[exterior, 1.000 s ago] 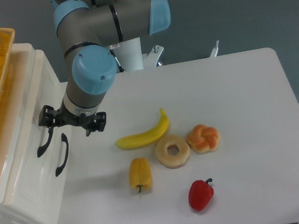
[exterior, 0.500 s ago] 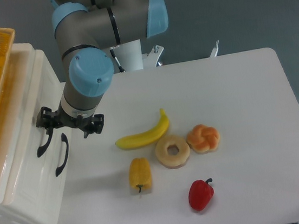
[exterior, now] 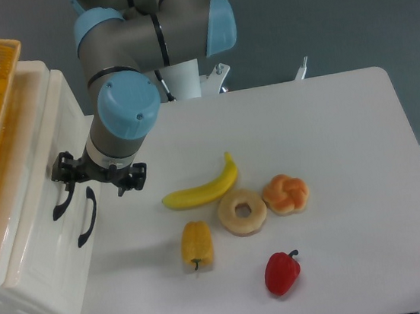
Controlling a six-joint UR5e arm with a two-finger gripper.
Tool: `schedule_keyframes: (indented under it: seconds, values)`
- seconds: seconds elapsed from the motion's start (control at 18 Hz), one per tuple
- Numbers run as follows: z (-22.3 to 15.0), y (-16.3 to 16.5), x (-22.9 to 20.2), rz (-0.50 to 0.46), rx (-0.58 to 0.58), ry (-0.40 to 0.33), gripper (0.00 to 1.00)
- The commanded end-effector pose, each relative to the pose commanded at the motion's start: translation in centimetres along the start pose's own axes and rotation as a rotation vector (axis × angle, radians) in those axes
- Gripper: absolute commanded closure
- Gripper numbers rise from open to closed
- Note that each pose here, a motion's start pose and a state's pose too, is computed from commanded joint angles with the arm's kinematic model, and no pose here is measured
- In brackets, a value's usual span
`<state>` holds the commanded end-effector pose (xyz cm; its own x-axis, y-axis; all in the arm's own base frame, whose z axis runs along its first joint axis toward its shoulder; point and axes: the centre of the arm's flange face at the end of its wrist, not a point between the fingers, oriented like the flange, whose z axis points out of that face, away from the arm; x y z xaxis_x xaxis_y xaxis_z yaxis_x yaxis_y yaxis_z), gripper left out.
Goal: Slide the top white drawer open
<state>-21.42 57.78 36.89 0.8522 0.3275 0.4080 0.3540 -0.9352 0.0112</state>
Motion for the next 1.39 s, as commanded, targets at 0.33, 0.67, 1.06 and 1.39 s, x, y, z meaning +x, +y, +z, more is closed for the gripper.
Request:
schedule_keyframes:
  seconds: [0.33, 0.67, 1.06, 1.39]
  values:
    - [0.4, 0.0, 0.3, 0.008, -0.006, -0.004, 0.00]
    - [0.1, 0.0, 0.2, 0.025, -0.002, -0.018, 0.00]
    - [0.0, 0.0, 0.0, 0.028, -0.003, -0.019, 0.00]
    - [-0.1, 0.3, -0.8, 0.046, -0.024, -0.086, 0.00]
